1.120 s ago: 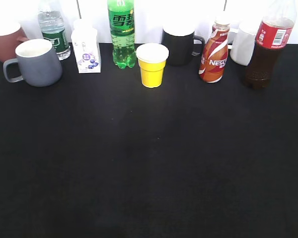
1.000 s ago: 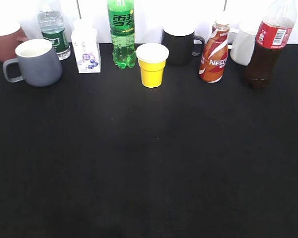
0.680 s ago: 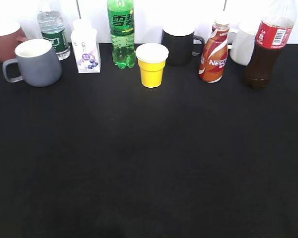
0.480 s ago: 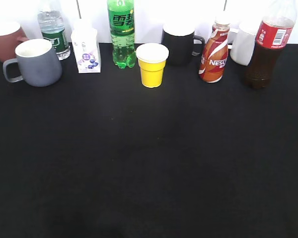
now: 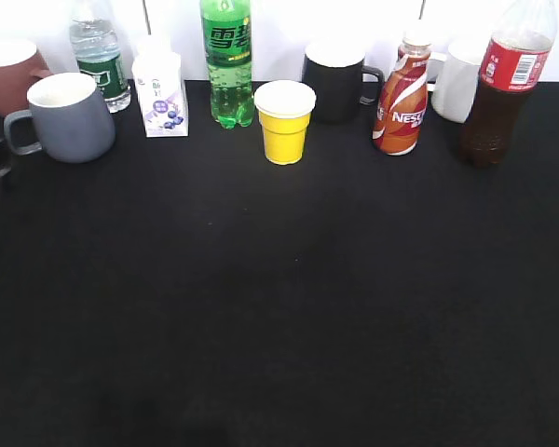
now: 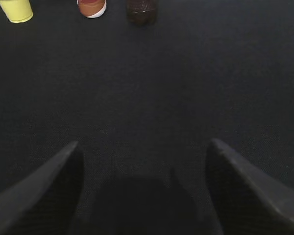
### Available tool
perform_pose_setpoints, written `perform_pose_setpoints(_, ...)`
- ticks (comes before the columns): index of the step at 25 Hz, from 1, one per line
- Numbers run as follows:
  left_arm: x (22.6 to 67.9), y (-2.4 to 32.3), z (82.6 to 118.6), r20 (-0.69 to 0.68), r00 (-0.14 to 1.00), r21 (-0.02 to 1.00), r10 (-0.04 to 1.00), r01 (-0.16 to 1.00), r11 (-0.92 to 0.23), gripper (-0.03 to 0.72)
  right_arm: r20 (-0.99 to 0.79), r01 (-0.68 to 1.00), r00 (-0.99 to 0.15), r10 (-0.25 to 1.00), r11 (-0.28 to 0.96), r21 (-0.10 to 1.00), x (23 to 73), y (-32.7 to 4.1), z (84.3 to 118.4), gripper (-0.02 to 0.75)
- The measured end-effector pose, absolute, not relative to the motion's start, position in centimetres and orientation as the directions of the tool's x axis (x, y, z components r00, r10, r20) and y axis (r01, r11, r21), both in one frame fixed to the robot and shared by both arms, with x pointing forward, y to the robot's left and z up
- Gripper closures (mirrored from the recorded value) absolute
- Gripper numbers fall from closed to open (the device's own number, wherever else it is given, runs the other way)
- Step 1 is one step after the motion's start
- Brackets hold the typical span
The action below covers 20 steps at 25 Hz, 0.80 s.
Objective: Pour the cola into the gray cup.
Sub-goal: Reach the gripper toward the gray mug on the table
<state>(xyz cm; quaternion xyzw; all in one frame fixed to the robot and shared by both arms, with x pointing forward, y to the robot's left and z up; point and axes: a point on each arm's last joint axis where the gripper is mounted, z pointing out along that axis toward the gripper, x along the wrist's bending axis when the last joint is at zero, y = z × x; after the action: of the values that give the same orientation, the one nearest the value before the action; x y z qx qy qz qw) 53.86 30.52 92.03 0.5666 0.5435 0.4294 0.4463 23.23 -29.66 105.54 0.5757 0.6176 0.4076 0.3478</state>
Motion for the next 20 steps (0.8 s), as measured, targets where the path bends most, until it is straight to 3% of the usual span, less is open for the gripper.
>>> perform_pose_setpoints(5,59.3,30.8,90.7,0.003,0.032,0.973,0.999,0.233,-0.010,0.246,0.040,0.428,-0.095,0.995,0.005,0.904,23.2,-29.7,105.5,0.153)
perform_pose_setpoints(10,61.9,31.0,89.3,-0.008,0.010,0.971,1.000,0.239,0.005,0.274,0.040,0.428,-0.095,0.995,0.005,0.904,23.2,-29.7,105.5,0.153)
perform_pose_setpoints(12,63.0,31.1,89.2,-0.006,0.010,0.974,1.000,0.226,0.004,0.336,0.040,0.428,-0.095,0.995,0.005,0.904,23.2,-29.7,105.5,0.153)
perform_pose_setpoints(13,63.5,31.1,89.4,-0.002,0.016,0.974,1.000,0.227,-0.001,0.403,0.040,0.428,-0.095,0.995,0.005,0.904,23.2,-29.7,105.5,0.153)
perform_pose_setpoints(15,64.0,30.8,89.3,0.018,0.046,0.973,0.999,0.231,-0.028,0.603,0.040,0.428,-0.095,0.995,0.005,0.904,23.2,-29.7,105.5,0.153)
perform_pose_setpoints(20,63.7,30.9,89.2,0.023,0.055,0.975,0.998,0.218,-0.035,0.630,0.040,0.428,-0.095,0.995,0.005,0.904,23.2,-29.7,105.5,0.153)
